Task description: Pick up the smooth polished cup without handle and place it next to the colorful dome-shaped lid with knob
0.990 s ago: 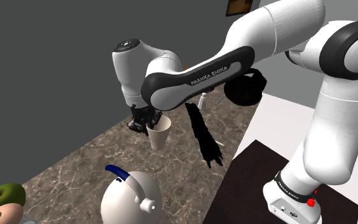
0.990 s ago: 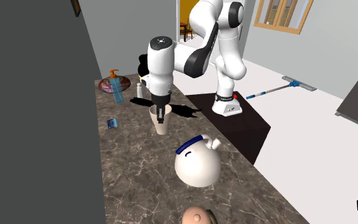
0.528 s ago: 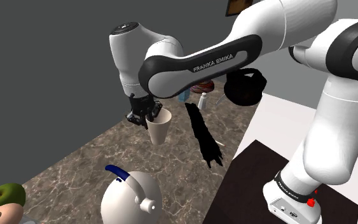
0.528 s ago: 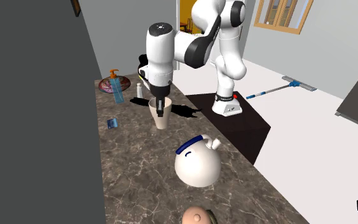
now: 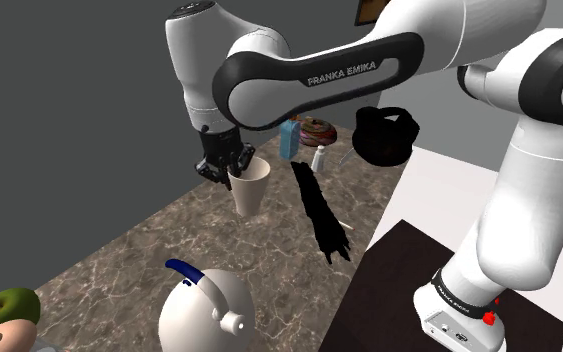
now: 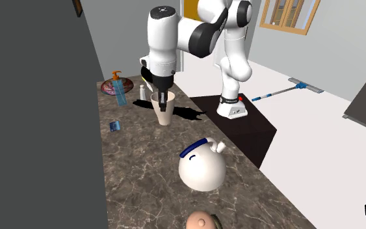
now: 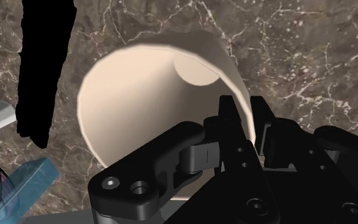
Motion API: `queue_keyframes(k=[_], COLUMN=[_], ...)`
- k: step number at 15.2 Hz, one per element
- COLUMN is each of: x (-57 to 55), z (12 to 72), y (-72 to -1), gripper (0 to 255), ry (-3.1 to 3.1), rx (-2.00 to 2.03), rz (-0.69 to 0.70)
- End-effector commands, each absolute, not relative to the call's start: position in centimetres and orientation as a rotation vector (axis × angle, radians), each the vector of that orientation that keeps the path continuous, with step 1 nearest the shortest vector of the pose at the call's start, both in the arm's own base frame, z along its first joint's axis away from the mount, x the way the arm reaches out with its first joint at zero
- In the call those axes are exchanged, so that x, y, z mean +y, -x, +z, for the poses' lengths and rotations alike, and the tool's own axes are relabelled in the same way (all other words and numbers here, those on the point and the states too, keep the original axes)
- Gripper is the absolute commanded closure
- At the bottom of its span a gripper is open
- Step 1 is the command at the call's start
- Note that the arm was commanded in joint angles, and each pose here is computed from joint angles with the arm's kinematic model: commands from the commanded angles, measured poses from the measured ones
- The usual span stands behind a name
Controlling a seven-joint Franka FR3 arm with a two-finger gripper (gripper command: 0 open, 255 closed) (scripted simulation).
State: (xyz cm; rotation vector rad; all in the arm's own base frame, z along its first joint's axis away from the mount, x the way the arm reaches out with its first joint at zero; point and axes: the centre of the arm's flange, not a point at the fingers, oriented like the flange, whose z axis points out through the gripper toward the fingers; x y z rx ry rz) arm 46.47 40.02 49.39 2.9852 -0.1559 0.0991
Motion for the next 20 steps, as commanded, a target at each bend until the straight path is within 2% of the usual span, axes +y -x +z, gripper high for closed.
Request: queue_keyframes(k=[1,14,20], x=[40.1,40.1,32.4], z=[50.6,57.4,57.4], y=[-46.5,-46.5,-48.6], gripper=[255,255,255], ry=[-2.985,-2.985,-2.985], rx=[-0.156,-0.156,-0.156], rz=[0.099,0.099,0.099])
